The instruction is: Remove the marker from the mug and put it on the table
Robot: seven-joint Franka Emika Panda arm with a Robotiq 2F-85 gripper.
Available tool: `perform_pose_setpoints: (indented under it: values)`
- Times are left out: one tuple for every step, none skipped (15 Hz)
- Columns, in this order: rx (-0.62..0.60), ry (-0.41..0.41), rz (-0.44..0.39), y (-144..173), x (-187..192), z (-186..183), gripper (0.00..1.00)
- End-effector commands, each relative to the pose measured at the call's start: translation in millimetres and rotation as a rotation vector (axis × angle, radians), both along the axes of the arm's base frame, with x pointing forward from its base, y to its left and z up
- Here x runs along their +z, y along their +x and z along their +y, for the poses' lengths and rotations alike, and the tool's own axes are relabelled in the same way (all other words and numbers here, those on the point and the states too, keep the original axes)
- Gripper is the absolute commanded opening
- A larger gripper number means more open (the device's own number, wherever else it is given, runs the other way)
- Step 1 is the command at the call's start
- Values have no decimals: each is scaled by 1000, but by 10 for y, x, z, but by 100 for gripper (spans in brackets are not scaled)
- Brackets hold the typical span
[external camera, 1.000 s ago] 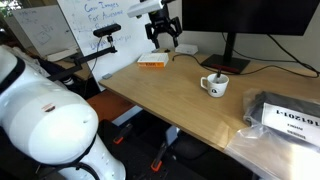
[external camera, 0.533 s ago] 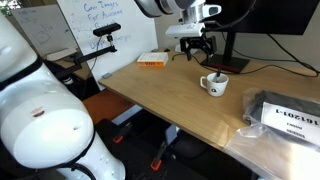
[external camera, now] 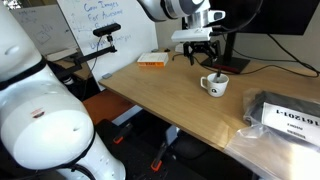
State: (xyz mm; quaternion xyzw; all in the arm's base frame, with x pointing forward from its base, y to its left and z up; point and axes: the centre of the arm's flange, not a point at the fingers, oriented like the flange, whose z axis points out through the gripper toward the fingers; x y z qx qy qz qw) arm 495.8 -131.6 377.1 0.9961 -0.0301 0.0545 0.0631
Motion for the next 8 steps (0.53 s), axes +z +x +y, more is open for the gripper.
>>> perform_pose_setpoints:
  values:
    - [132, 24, 17, 126, -224, -326, 100]
    - [155, 41, 23, 162, -309, -411, 100]
    - [178, 61, 26, 188, -375, -477, 99]
    - [189, 77, 29, 243, -447, -527, 90]
    - [202, 96, 27, 295, -507, -569, 75]
    - [197, 104, 26, 338, -528, -583, 69]
    - [190, 106, 23, 403, -563, -621, 60]
    - [179, 105, 21, 464, -579, -660, 53]
